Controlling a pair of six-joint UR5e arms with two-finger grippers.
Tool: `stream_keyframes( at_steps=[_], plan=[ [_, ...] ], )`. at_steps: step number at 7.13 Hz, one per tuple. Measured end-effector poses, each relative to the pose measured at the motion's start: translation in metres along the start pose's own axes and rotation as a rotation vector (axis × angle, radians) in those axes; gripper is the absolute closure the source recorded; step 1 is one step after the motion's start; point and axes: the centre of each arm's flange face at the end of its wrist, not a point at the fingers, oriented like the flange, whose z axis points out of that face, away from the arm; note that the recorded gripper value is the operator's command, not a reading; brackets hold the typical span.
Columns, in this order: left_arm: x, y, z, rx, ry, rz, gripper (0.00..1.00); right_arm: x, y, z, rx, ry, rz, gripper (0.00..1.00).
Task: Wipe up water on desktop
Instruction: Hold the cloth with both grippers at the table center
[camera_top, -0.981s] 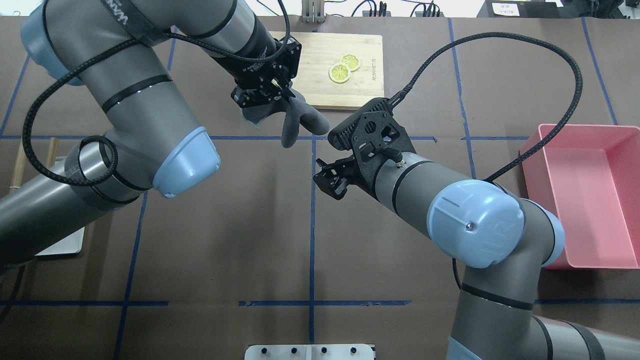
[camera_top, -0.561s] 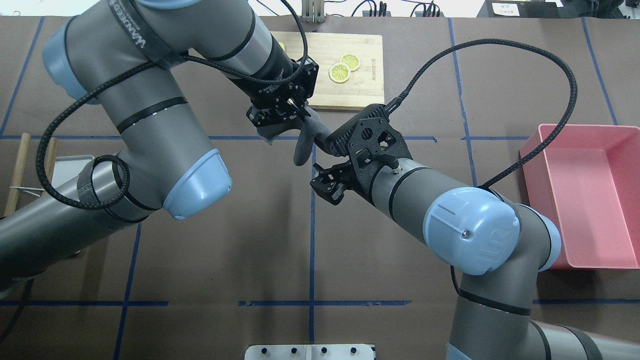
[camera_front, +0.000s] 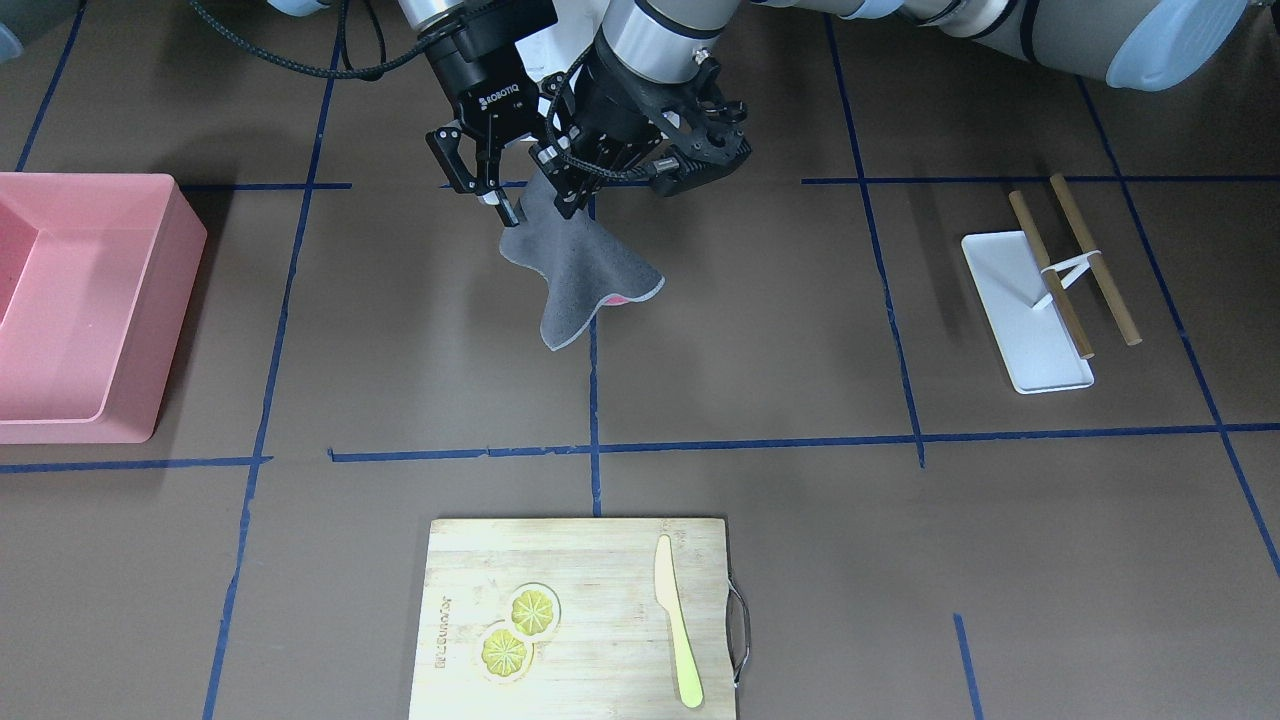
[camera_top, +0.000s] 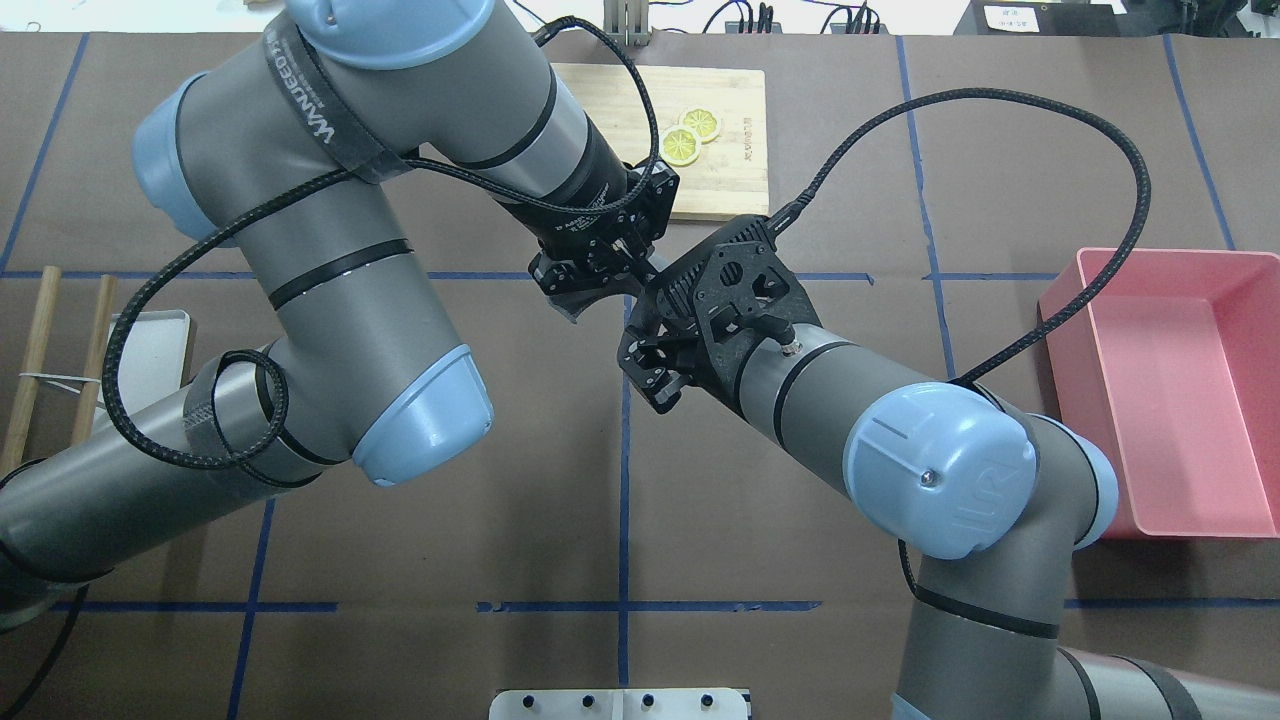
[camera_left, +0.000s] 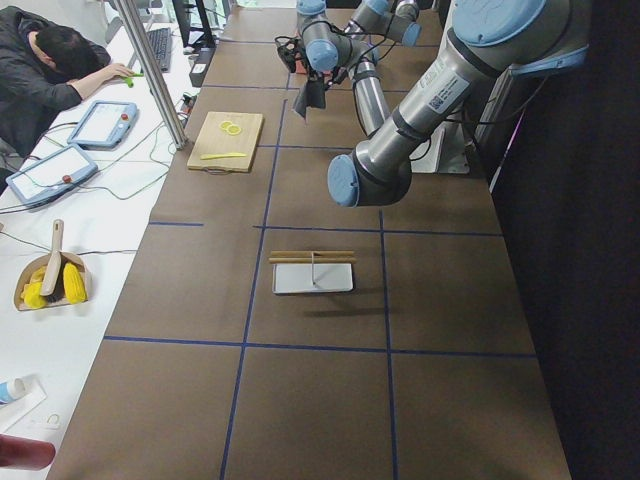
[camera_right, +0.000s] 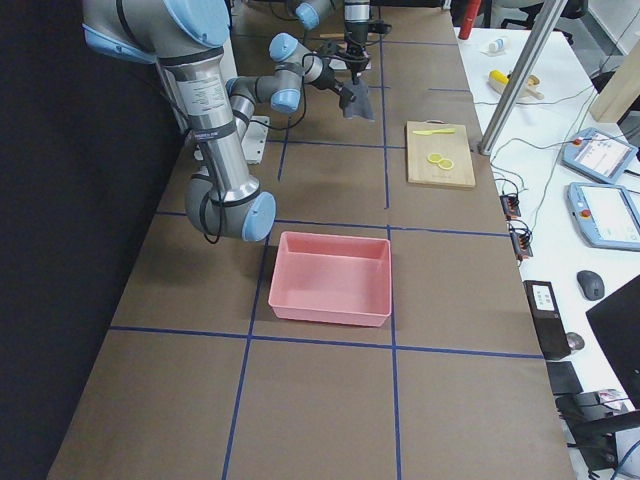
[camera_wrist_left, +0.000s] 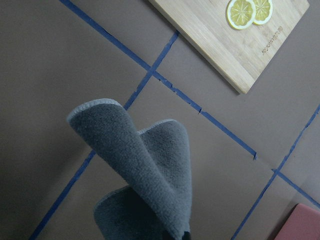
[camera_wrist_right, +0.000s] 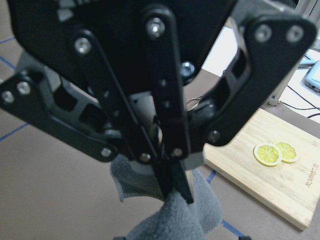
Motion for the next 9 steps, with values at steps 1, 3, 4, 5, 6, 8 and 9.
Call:
stream_keyframes(
  at_steps=[1, 3, 4, 5, 6, 8, 9],
  plan=[
    [-0.0009, 0.0043, 0.0031, -0.007, -0.004, 0.004, 0.97, -0.0002, 0.0000, -0.0001, 0.000, -0.001, 0.006, 0.41],
    [-0.0015, 0.0083, 0.0054, -0.013, -0.006, 0.008, 0.97, -0.0003, 0.0006, 0.0000, -0.001, -0.001, 0.009, 0.46],
    [-0.0018, 0.0083, 0.0055, -0.013, -0.007, 0.010, 0.97, -0.0006, 0.0013, 0.0001, -0.002, -0.001, 0.008, 0.46],
    [-0.0025, 0.0077, 0.0059, -0.012, -0.008, 0.012, 0.97, -0.0010, 0.0019, 0.0002, -0.003, -0.002, 0.008, 0.46],
    [-0.0029, 0.0069, 0.0060, -0.011, -0.009, 0.012, 0.97, -0.0012, 0.0022, 0.0001, -0.004, -0.002, 0.008, 0.46],
    [-0.0037, 0.0047, 0.0064, -0.007, -0.011, 0.010, 0.97, -0.0009, 0.0021, -0.0006, -0.002, -0.003, 0.008, 0.46],
    [-0.0039, 0.0035, 0.0063, -0.006, -0.011, 0.009, 0.97, -0.0007, 0.0023, -0.0008, -0.002, -0.003, 0.008, 0.46]
  ],
)
